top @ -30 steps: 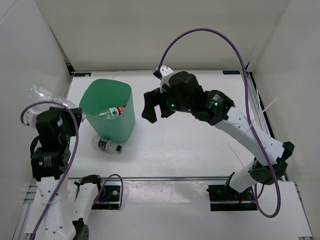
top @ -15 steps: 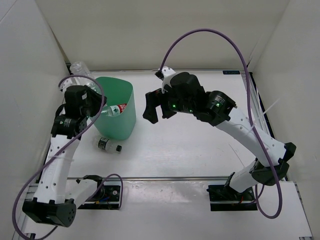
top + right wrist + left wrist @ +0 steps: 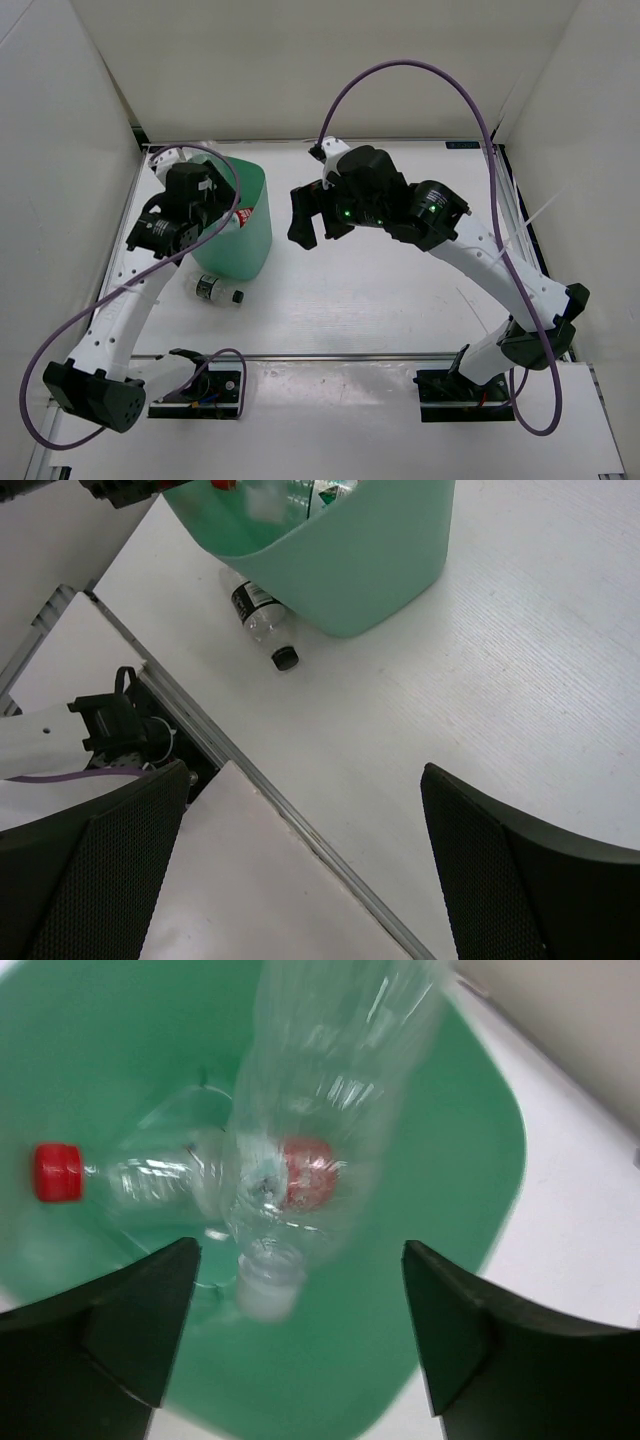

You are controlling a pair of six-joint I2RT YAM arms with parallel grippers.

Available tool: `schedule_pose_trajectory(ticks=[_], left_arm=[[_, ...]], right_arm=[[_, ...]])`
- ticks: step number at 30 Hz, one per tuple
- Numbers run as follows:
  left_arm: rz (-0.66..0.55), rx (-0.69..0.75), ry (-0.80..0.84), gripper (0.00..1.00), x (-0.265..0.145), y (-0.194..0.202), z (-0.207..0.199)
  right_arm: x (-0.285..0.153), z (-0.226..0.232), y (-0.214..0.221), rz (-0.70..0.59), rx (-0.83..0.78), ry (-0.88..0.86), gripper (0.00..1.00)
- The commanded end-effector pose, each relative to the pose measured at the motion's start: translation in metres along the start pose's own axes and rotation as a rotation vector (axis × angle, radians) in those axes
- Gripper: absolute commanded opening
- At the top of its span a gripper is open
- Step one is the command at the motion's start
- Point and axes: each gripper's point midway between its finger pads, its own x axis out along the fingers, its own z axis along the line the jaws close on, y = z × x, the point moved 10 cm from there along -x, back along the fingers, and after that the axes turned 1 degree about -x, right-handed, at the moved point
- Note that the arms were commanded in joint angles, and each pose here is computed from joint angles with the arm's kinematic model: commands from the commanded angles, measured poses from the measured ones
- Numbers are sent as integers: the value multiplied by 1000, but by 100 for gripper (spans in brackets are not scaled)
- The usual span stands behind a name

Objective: Put the plastic bottles in the bin

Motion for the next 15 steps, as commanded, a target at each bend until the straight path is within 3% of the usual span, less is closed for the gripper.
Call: schedule_pose_trajectory(ticks=[1,5,8,9,13,14,15], left_arm=[[-151,0,-48,100,-27,-29,-5],[-239,-53,-13,100,-56,-42,1],[-285,-192,-4,100,-81,-47,14],[-282,-322,-22,100,-82,-44,19],[-168,-500,-94,100,-84,-8,46],[-111,-517,-183,100,-77,13,61],[-126,-576,-195,100,-84,20,71]], right_arm=[[-8,4,-9,-41,4,-6,100],[-5,2,-6,-32,4,7,100],[-5,2,-6,-32,4,7,100],[-5,2,-6,-32,4,7,100],[-1,0,-1,-5,4,17,100],[-5,0,-1,-14,4,14,100],[-5,0,-1,-14,4,14,100]])
